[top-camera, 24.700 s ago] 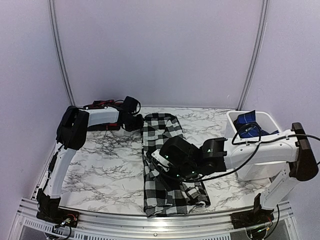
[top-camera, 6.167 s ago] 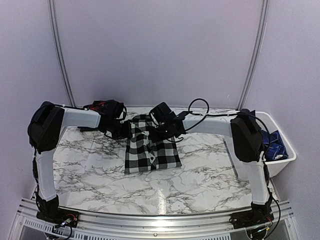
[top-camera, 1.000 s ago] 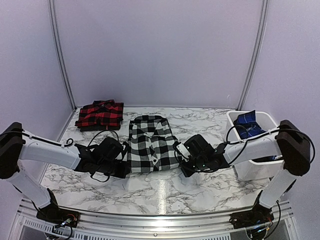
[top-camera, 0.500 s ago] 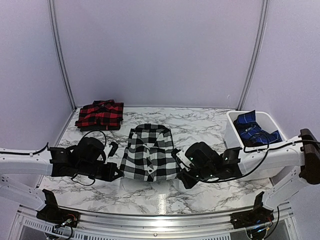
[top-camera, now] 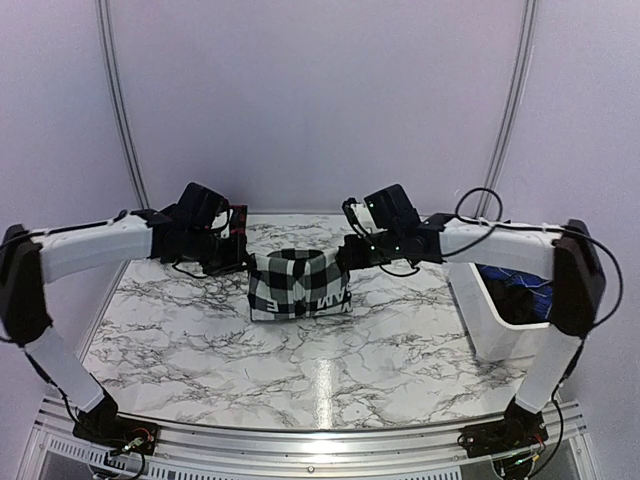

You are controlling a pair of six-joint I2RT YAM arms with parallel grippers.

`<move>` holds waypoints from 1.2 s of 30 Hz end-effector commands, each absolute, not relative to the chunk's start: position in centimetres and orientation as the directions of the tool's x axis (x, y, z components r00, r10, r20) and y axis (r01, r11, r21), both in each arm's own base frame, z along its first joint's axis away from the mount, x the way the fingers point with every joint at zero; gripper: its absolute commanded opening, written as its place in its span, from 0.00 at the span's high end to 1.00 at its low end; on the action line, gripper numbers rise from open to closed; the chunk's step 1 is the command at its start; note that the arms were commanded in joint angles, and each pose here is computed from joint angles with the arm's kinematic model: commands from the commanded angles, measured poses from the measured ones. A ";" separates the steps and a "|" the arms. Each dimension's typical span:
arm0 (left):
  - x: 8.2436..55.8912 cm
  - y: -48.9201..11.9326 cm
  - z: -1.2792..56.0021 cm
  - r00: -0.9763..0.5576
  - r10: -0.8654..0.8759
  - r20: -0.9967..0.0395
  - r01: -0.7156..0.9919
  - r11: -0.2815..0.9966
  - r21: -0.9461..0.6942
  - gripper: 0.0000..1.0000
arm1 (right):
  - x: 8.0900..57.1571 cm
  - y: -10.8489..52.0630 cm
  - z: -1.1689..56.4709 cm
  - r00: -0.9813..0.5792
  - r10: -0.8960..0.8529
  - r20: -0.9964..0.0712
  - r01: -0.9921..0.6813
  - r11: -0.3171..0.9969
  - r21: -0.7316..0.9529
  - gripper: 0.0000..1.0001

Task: Fold and stack the long sleeve shirts
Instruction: Pick up the 2/3-rectangle-folded shirt from the center of the board, then fold the 2/3-rectangle-folded shirt at the center of the board.

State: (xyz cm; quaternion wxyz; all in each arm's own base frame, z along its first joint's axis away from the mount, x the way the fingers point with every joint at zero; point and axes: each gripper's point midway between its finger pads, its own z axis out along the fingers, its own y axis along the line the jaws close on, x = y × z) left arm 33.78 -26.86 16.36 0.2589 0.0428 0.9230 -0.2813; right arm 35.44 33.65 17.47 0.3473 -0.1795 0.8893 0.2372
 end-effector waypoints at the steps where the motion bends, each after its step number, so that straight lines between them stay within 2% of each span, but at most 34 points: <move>1: 40.9 -27.1 10.5 -0.919 -0.082 -0.386 0.150 0.832 -0.534 1.00 | 44.5 34.5 13.7 -0.731 -0.072 -0.679 -0.441 0.809 0.389 1.00; 5: 45.3 -28.2 4.3 -0.950 -0.153 -0.272 0.032 0.819 -0.573 1.00 | 48.6 35.3 8.5 -0.781 -0.054 -0.622 -0.396 0.813 0.427 1.00; 8: 44.9 -28.8 2.3 -0.959 -0.166 -0.231 0.003 0.806 -0.591 1.00 | 48.1 35.0 5.9 -0.819 -0.047 -0.572 -0.360 0.818 0.448 1.00; 12: 42.5 -28.6 2.9 -0.955 -0.175 -0.238 0.007 0.792 -0.610 1.00 | 45.0 33.4 5.8 -0.832 -0.017 -0.554 -0.327 0.822 0.466 1.00; 23: 30.7 -26.5 6.1 -0.938 -0.191 -0.289 0.036 0.776 -0.630 1.00 | 31.4 29.9 7.2 -0.850 -0.020 -0.526 -0.298 0.842 0.450 1.00; 29: 29.6 -25.1 8.6 -0.911 -0.217 -0.351 0.054 0.782 -0.621 1.00 | 30.7 28.9 9.7 -0.821 0.003 -0.571 -0.295 0.854 0.428 1.00; 36: 32.0 -24.1 8.9 -0.898 -0.207 -0.388 0.056 0.821 -0.568 1.00 | 34.1 30.1 10.7 -0.786 -0.026 -0.618 -0.315 0.876 0.364 1.00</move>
